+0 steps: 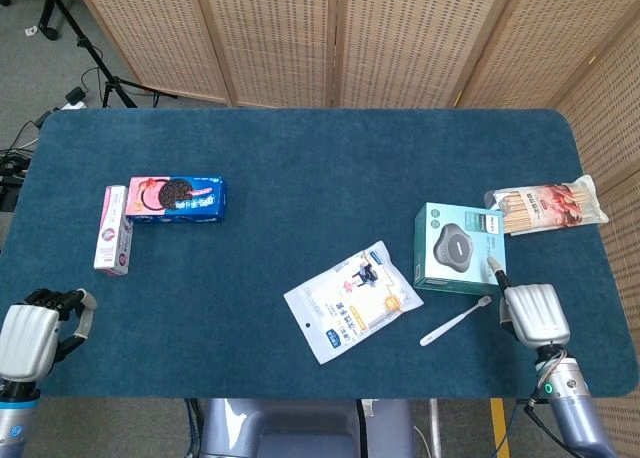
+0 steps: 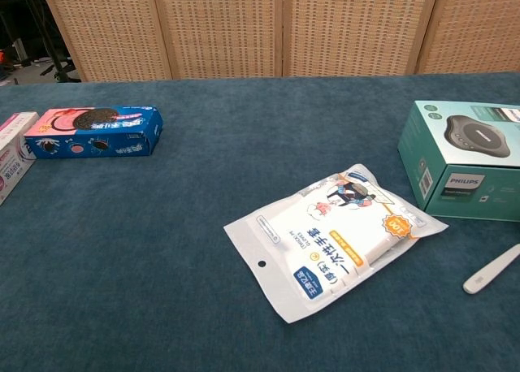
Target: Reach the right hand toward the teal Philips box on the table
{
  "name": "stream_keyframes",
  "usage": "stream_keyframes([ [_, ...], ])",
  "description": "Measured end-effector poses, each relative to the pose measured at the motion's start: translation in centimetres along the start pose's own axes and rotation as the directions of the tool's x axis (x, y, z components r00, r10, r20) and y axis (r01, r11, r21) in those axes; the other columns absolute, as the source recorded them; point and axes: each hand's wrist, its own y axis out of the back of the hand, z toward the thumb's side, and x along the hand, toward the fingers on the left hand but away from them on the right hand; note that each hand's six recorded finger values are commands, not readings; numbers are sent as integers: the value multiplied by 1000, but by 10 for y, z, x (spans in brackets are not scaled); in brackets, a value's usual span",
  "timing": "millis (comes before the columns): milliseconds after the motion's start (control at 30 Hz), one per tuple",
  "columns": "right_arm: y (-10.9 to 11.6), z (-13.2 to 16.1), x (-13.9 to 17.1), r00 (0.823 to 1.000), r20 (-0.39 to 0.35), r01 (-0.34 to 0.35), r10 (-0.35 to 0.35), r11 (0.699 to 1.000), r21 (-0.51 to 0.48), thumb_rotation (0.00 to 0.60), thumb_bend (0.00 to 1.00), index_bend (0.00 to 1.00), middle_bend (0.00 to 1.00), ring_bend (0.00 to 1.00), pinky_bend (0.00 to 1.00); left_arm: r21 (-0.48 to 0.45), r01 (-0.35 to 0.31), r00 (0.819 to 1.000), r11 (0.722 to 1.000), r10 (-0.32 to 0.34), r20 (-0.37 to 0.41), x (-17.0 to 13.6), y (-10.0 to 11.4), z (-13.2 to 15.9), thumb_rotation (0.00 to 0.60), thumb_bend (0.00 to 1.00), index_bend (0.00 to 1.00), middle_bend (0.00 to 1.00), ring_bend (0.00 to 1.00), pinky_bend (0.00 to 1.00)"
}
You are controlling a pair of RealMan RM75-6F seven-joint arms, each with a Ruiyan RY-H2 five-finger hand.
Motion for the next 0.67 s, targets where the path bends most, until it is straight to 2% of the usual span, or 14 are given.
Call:
stream_keyframes([
  [167,-6,2,-3,1000,-1,-25,25,1000,6,600,827,0,687,680,623,1,2,1000,1000,-2,-2,0,0,0,600,677,818,707,670,538],
  [667,-10,8,-2,999,-15,-32,32,999,4,600,827,0,686,680,623,-2,-8,1000,1000,8,-8,-1,2,-1,600,677,818,707,670,538],
])
